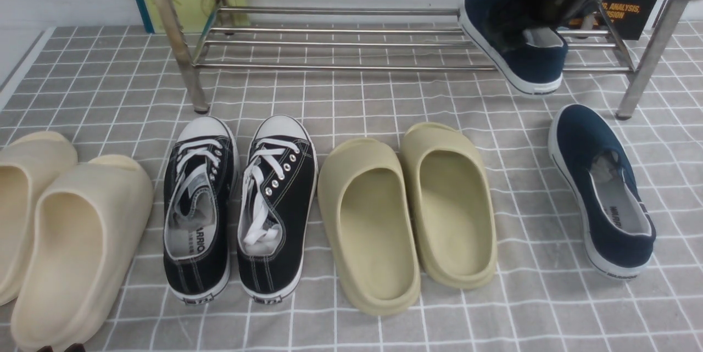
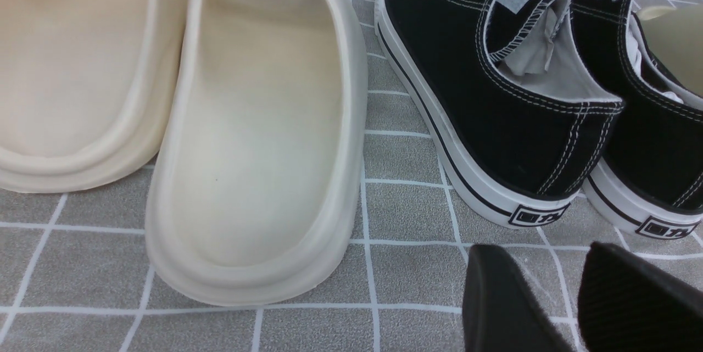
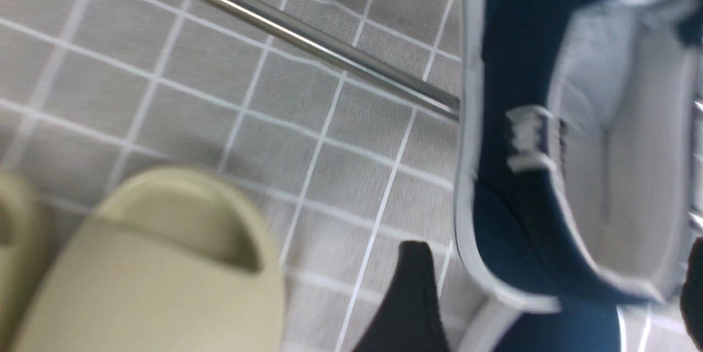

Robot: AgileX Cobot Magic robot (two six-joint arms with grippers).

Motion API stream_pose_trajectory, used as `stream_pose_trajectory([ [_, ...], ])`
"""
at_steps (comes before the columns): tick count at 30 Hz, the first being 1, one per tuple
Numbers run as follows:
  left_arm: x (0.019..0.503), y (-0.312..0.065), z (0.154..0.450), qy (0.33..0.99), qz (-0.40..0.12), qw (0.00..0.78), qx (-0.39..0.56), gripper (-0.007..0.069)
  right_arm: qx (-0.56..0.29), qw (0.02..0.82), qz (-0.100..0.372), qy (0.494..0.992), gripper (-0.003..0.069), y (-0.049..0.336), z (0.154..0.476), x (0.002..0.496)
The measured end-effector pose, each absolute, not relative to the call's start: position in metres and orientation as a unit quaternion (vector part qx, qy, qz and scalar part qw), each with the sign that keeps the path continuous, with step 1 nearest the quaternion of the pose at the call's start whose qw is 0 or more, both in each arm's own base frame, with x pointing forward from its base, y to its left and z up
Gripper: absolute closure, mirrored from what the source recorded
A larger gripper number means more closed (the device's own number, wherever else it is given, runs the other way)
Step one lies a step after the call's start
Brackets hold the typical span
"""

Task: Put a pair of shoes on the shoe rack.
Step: Use the right arm to put a shoe into the shoe rack, then use the right arm to grab the shoe closest to it

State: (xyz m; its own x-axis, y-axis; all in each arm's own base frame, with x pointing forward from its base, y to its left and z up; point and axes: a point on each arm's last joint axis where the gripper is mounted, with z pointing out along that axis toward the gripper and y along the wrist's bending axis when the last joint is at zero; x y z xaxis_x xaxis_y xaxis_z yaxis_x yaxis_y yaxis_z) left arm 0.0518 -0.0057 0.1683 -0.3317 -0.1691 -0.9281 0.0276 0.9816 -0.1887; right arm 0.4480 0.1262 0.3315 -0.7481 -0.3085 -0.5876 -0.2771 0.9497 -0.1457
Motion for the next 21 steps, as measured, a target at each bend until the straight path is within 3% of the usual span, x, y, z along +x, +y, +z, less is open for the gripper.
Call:
stream_pose_trajectory([
  [1,0.052,-0.006,0.168,0.812,-0.085,0.576,-0.044,0.0387,-0.135,0.321,-0.009,0.937,0.0046,0.122,0.352,0.434],
  [5,0.052,-0.006,0.168,0.812,-0.085,0.576,-0.044,0.0387,-0.101,0.299,0.012,0.949,0.0090,0.107,0.376,0.398],
  [8,0.052,-0.006,0.168,0.812,-0.085,0.576,-0.044,0.0387,-0.093,0.199,-0.005,0.975,0.0127,0.092,0.341,0.366],
  [9,0.052,-0.006,0.168,0.812,-0.085,0.576,-0.044,0.0387,-0.091,0.200,-0.005,0.975,0.0131,0.091,0.343,0.366],
  [12,0.052,-0.006,0.168,0.812,-0.085,0.576,-0.044,0.0387,-0.094,0.075,-0.021,0.993,0.0172,0.083,0.267,0.338],
  [16,0.052,-0.006,0.168,0.812,-0.085,0.576,-0.044,0.0387,-0.084,0.065,-0.015,0.994,0.0239,0.081,0.222,0.326],
  [20,0.052,-0.006,0.168,0.812,-0.085,0.576,-0.044,0.0387,-0.062,0.095,-0.024,0.993,0.0364,0.078,0.190,0.325],
  [21,0.052,-0.006,0.168,0.812,-0.085,0.576,-0.044,0.0387,-0.058,0.097,-0.025,0.993,0.0431,0.078,0.183,0.324],
])
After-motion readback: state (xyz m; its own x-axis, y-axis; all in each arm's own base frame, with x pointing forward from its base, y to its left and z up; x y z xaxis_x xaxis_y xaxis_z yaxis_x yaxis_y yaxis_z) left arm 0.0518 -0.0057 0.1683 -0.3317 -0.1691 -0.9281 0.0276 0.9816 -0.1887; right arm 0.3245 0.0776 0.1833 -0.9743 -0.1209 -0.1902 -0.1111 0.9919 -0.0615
